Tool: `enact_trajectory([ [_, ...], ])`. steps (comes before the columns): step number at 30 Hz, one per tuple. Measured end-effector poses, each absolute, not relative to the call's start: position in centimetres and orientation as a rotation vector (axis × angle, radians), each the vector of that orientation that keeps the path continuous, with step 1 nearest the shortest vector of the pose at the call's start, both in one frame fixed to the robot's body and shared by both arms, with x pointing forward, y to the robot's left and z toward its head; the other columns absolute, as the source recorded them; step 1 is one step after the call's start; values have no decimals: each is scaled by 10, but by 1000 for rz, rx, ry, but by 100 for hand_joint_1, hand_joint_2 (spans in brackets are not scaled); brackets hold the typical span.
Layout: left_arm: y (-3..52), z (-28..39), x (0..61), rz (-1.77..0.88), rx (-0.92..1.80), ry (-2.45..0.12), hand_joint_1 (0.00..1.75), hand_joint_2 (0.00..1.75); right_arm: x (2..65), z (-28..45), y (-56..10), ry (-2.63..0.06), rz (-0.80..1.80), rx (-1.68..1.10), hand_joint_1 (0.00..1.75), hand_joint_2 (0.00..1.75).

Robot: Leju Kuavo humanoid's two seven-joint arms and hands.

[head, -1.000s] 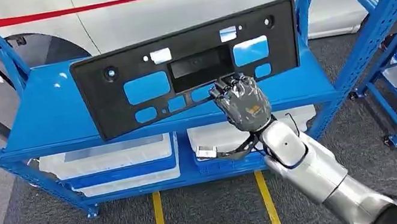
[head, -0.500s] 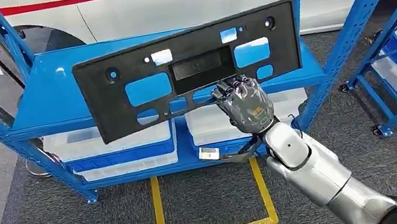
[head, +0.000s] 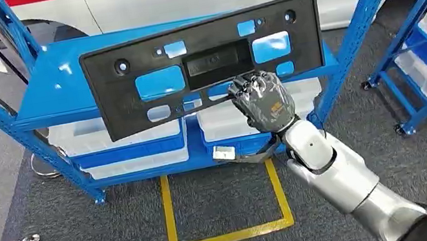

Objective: Take the parts from the cabinet and place them on the table.

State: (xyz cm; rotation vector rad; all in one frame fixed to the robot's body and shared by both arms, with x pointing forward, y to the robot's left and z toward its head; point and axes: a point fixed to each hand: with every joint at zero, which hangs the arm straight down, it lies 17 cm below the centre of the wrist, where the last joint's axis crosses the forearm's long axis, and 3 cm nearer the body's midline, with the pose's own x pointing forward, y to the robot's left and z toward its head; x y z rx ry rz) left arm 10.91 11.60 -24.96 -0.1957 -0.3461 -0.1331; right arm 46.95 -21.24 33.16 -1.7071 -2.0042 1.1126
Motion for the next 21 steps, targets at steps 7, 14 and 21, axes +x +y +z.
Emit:
enact_trajectory([
  [7,115,-249,112,-132,-197,-349,0,175,472,333,-218,-1990,1122,-1714,175,175],
  [14,112,-247,118,-127,-203,-353,0,175,475,337,-223,-1981,1109,-1712,175,175],
  [21,115,-248,118,-120,-201,-349,0,175,477,340,-227,-1981,1098,-1714,175,175],
])
